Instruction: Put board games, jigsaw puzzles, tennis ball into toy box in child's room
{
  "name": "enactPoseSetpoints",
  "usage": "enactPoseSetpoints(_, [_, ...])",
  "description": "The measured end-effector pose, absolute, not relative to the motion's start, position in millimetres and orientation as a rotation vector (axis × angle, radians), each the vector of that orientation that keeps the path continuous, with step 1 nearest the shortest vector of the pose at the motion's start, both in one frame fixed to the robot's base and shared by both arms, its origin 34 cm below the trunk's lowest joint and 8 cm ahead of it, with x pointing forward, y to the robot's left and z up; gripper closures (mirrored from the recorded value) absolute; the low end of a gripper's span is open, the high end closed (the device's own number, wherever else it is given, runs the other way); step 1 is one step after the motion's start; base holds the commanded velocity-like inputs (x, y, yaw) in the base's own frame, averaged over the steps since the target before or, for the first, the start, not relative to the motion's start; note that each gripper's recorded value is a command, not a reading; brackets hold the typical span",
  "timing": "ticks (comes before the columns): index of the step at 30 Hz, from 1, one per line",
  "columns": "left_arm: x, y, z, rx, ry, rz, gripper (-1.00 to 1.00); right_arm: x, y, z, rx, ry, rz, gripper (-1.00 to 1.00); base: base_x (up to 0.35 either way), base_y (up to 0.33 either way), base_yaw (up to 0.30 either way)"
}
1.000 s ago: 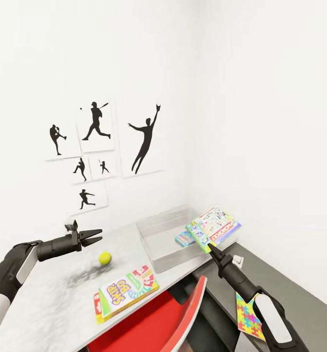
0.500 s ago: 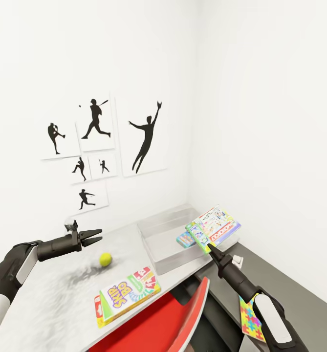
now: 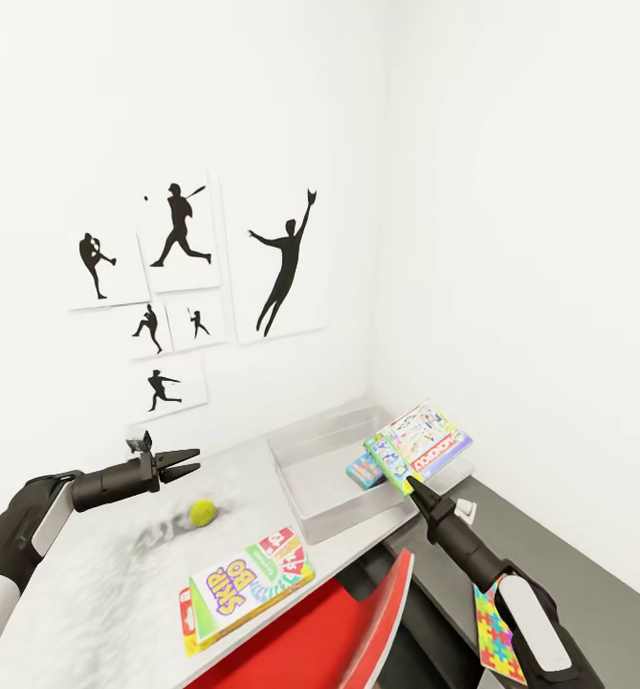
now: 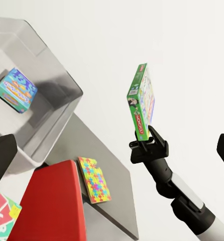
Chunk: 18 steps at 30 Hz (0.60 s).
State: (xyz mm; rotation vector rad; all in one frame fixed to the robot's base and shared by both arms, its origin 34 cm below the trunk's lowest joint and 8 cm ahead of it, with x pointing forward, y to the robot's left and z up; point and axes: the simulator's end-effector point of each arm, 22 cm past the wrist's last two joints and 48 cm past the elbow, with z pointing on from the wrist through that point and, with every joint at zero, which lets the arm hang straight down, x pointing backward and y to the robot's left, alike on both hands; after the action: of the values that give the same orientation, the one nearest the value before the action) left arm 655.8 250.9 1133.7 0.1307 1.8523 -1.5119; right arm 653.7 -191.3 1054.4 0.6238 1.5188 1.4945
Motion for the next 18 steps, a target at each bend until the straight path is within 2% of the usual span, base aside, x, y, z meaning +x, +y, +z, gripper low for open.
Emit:
enactPoseSetpoints(3, [655.8,250.9,1133.5,0.130,1.853,-1.512,-1.00,653.8,-191.6,1055.0,0.622,1.518,1.494,1.00,0.106,-0.003,0.042])
enactPoseSetpoints(10, [655.8,251.0,1133.3,0.130,1.853,-1.512,-1.00,653.7,-191.0,1054.5,0.621,1.520,1.493,1.00,0.167,-0.122,0.195])
enactPoseSetpoints(18, [655.9,250.7,1132.9,0.131,1.854,-1.512,-1.00,653.9,-191.2,1055.6,0.620,1.518,1.494,1.00,0.023,-0.021,0.027])
